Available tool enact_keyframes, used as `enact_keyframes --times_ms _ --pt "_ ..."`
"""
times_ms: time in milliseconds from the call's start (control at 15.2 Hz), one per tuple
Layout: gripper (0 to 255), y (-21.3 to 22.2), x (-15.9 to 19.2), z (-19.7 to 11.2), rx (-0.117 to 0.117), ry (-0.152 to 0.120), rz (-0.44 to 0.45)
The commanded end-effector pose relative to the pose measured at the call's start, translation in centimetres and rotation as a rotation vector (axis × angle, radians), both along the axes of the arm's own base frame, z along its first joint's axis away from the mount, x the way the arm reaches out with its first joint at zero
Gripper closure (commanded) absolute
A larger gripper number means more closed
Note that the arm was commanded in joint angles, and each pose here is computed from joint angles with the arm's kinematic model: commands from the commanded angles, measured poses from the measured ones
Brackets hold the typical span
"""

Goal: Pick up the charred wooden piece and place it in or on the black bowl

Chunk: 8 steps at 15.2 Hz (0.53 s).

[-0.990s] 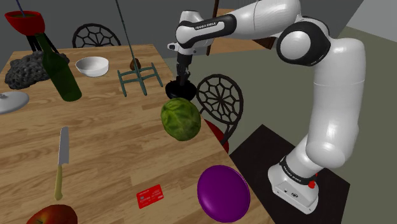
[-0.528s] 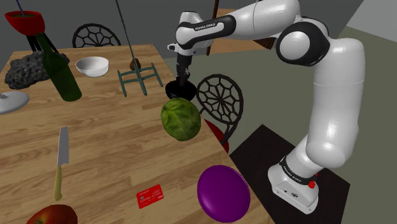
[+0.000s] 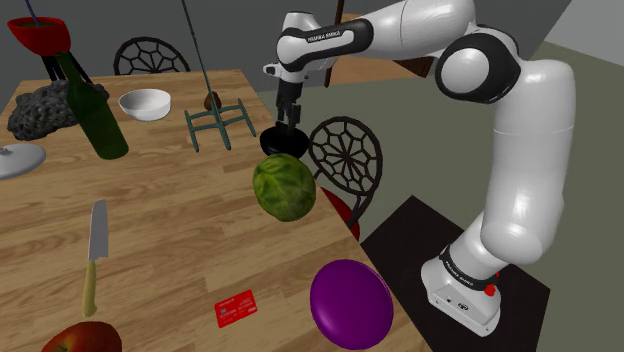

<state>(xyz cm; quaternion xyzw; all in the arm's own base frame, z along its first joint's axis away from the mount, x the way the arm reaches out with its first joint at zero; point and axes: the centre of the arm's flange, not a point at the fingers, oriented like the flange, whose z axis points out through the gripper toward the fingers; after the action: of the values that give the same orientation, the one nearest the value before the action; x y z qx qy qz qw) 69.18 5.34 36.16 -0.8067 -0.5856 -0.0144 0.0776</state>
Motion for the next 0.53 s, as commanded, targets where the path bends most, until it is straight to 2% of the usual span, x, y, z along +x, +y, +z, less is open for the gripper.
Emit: enact_keyframes --times_ms 0,66,462 --pt "0 -0.4 0.1 2.5 0.000 0.000 0.000" --pt "0 -0.5 0.2 3.5 0.000 0.000 0.000" --pt "0 -0.5 0.2 3.5 0.000 0.000 0.000"
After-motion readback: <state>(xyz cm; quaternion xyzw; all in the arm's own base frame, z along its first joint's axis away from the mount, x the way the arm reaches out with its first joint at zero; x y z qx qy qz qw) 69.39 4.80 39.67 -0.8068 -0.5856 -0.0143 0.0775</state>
